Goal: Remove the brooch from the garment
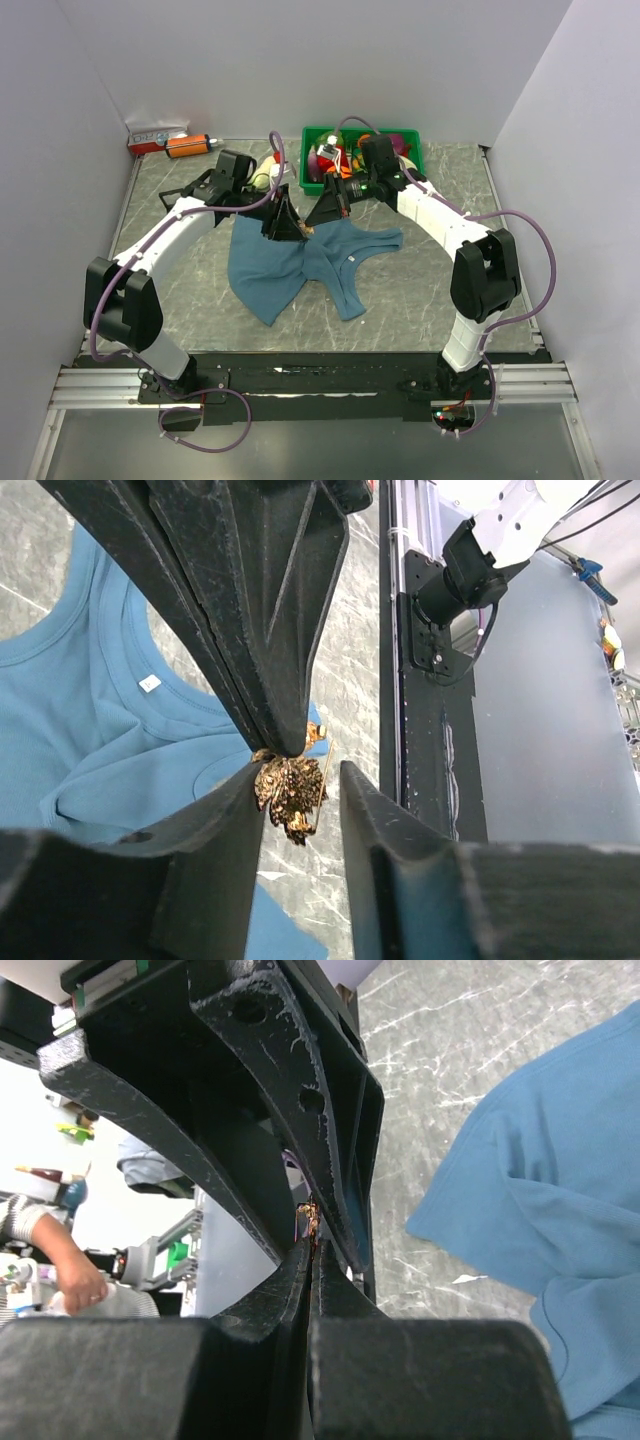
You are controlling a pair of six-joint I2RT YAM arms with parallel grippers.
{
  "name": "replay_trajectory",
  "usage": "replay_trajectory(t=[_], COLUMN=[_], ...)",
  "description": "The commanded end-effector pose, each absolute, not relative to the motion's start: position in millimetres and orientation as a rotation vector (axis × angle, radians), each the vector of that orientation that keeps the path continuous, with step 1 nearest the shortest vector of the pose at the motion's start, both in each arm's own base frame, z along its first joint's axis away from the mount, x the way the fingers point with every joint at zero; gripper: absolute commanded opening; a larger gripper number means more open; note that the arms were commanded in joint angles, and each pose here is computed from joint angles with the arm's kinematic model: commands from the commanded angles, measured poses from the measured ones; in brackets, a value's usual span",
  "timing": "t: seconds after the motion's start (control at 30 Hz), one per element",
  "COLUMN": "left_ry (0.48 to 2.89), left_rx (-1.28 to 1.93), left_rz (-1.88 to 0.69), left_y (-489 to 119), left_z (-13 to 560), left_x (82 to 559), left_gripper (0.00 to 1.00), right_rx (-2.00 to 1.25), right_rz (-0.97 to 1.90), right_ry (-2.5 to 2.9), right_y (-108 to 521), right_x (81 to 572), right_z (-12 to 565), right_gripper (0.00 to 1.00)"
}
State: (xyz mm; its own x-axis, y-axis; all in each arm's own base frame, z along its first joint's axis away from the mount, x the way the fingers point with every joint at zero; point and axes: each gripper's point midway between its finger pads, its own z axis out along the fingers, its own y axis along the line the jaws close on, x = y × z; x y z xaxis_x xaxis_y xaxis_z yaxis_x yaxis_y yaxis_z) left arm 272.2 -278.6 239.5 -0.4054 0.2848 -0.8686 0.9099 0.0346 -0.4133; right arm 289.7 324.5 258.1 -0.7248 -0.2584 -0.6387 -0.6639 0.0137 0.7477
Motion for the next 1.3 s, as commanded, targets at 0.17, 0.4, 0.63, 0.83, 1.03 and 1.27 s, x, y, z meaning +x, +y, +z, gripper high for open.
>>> replay_trajectory(t=[0.17, 0.4, 0.63, 0.83, 1.03, 1.27], left_ry=[1.649, 1.654, 1.66, 1.665, 1.694, 1.715], left_rx=[1.24, 1.239, 1.232, 1.217, 1.194, 1.181], left_rz=[-1.345, -1.305, -1.27, -1.291, -1.296, -1.299], left_y=[-274.3, -273.6, -272.8, -274.2, -274.6, -275.6], left_z=[263.9, 264.1, 266.1, 265.7, 260.0, 253.5], left_x=[274.7, 279.8, 284.2, 284.0, 286.3, 290.1], left_gripper=[0.45, 0.34, 0.3, 0.28, 0.24, 0.21], right_rx=[-1.004, -1.026, -1.037, -1.055, -1.096, -1.109], right_rz=[1.704, 1.692, 1.695, 1.686, 1.67, 1.66], right_ry=[1.934, 1.922, 1.924, 1.917, 1.892, 1.878], right_y=[320.9, 323.1, 324.3, 325.0, 328.0, 329.7], right_x=[287.5, 283.8, 278.3, 275.6, 271.3, 271.6], right_z=[261.1, 263.6, 261.6, 262.3, 264.9, 268.0], right_gripper=[0.0, 0.0, 0.0, 0.0, 0.0, 0.0])
